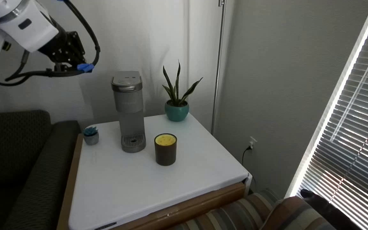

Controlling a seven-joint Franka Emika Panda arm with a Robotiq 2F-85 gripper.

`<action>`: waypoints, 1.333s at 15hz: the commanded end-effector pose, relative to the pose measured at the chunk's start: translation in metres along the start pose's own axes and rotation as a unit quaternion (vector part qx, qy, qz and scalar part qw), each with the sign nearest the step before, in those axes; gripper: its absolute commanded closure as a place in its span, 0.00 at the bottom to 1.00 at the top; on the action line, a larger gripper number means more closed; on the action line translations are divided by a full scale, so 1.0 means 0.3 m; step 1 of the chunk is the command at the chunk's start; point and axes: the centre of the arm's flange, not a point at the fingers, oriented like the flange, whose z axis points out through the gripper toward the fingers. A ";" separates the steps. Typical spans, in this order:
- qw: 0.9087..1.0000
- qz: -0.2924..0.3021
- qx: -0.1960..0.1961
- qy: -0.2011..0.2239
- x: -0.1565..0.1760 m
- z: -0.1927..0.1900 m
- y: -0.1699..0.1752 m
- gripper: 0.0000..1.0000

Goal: Close top lid of the coffee maker

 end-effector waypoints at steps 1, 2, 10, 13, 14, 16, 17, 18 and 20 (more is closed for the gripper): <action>0.995 -0.064 -0.076 -0.017 0.088 -0.127 -0.099 1.00; 0.992 -0.081 -0.094 -0.017 0.100 -0.125 -0.079 1.00; 0.959 -0.243 -0.123 0.075 0.242 -0.087 0.071 1.00; 0.965 -0.231 -0.090 0.089 0.299 -0.124 0.000 1.00; 0.967 -0.224 -0.080 0.094 0.312 -0.143 -0.037 0.74; 0.969 -0.217 -0.063 0.095 0.328 -0.183 -0.116 0.68; 0.971 -0.213 -0.056 0.096 0.332 -0.202 -0.155 0.61; 0.972 -0.211 -0.048 0.094 0.333 -0.220 -0.195 0.54; 0.974 -0.205 -0.035 0.090 0.330 -0.248 -0.260 0.38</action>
